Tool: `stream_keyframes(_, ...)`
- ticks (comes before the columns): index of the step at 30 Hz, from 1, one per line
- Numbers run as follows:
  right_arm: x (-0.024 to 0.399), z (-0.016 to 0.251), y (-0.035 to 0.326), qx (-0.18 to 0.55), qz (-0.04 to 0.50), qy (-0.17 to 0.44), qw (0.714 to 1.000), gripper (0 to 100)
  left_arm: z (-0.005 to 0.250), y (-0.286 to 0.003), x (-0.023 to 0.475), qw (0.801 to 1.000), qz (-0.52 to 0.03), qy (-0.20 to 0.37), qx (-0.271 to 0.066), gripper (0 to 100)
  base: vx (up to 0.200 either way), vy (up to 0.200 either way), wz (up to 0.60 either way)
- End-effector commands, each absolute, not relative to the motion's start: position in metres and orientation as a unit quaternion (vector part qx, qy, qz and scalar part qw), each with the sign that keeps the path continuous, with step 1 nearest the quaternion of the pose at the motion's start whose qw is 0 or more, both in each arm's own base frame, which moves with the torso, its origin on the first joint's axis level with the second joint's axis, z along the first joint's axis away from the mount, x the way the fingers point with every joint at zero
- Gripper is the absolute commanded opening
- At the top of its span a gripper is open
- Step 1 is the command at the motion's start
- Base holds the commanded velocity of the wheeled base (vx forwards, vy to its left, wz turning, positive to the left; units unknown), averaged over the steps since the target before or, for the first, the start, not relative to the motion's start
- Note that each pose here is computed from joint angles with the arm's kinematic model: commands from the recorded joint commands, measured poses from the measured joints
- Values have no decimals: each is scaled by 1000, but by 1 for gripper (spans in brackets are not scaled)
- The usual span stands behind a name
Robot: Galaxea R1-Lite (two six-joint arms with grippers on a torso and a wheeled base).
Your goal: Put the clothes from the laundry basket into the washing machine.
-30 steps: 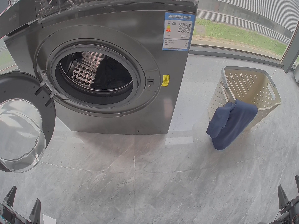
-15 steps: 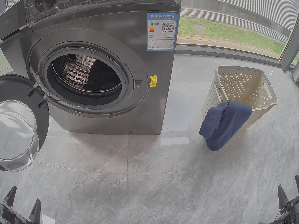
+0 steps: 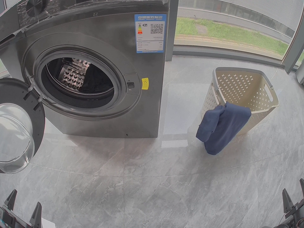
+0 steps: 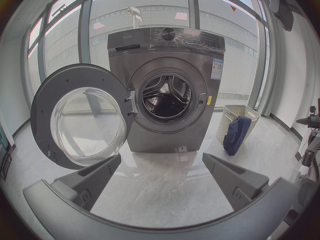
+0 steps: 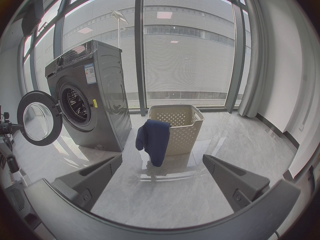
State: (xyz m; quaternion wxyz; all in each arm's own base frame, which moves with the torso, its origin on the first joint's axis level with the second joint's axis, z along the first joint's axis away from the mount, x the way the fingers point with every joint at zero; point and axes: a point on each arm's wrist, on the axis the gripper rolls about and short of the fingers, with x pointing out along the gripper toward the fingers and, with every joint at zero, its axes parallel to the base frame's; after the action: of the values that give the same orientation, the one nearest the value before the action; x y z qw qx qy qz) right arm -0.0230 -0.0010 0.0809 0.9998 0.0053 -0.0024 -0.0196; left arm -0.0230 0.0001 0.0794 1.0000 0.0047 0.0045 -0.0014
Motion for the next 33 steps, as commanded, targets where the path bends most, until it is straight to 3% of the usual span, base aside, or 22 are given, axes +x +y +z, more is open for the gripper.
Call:
stream_keyframes(1, -23, 76, -1, 5, -20, -2, 1000, 100, 75, 0, -23, 1000, -2, 8, 5, 100, 0, -200, 0)
stream_keyframes(26, -23, 76, -1, 4, -18, -1, 1000, 100, 75, 0, -22, 1000, -3, 8, 4, 100, 0, -200, 0)
stream_keyframes(33, -23, 76, -1, 5, -15, -1, 1000, 100, 75, 0, -22, 1000, -3, 8, 4, 100, 0, 0, -171)
